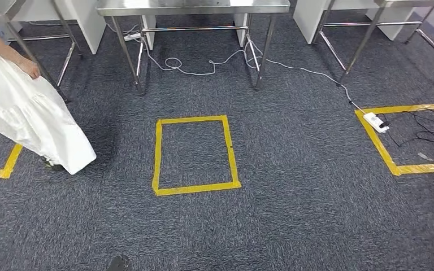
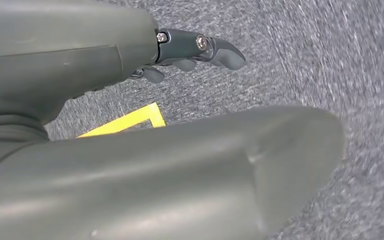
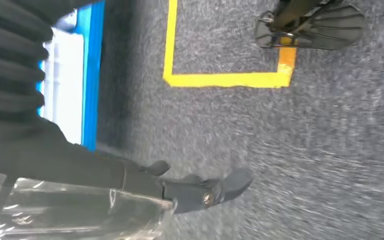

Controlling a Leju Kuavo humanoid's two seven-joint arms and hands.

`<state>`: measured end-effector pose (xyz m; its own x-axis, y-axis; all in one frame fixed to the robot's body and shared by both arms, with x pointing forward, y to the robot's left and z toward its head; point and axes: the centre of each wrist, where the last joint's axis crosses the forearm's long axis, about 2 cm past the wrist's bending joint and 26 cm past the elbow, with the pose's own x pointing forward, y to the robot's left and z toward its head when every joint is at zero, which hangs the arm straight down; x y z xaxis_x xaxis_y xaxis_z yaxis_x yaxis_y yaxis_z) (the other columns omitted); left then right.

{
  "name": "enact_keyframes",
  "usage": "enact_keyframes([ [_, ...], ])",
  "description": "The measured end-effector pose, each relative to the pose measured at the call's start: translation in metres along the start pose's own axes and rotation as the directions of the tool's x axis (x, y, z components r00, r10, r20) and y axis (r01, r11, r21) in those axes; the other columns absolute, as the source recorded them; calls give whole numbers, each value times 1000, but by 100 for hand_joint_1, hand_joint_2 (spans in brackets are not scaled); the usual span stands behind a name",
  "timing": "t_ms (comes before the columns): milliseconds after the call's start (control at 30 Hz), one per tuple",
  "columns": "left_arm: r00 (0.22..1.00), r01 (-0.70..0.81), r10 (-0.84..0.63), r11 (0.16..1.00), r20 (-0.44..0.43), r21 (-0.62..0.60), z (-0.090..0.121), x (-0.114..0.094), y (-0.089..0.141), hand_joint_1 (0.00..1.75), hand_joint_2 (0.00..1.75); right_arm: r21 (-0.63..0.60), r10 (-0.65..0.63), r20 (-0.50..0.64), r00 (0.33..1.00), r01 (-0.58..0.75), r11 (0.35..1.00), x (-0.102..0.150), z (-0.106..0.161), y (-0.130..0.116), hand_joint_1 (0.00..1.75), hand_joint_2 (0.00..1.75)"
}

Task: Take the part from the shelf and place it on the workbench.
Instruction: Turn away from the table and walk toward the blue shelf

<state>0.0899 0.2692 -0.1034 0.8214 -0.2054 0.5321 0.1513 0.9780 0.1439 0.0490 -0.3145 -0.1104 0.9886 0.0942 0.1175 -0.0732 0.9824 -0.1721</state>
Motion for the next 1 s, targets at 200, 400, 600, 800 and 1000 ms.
enact_keyframes([
  [200, 1000, 4, -4, 1000, 2, -7, 0, 1, -2, 0, 0, -1, -6, -1, 1000, 6, 1000, 2, 0, -1, 0, 0],
  [400, 999, 25, -25, 1000, -36, -13, 0, 3, -3, 0, 0, 2, -13, -9, 1000, 13, 1000, -4, 0, 0, 0, 0],
  [600, 993, 37, -40, 999, -108, -35, 1, -1, -5, 0, 0, 7, -5, -8, 1000, 5, 1000, -6, 0, 0, 0, 0],
  [800, 964, 30, -57, 994, -260, -105, 1, -3, -3, 0, 0, 22, 2, -3, 1000, -2, 1000, -4, 0, 1, 0, 0],
  [1000, 956, 21, -54, 993, -287, -114, 1, -2, -4, 0, 0, 22, -5, -7, 1000, 5, 1000, -6, 0, 0, 0, 0],
])
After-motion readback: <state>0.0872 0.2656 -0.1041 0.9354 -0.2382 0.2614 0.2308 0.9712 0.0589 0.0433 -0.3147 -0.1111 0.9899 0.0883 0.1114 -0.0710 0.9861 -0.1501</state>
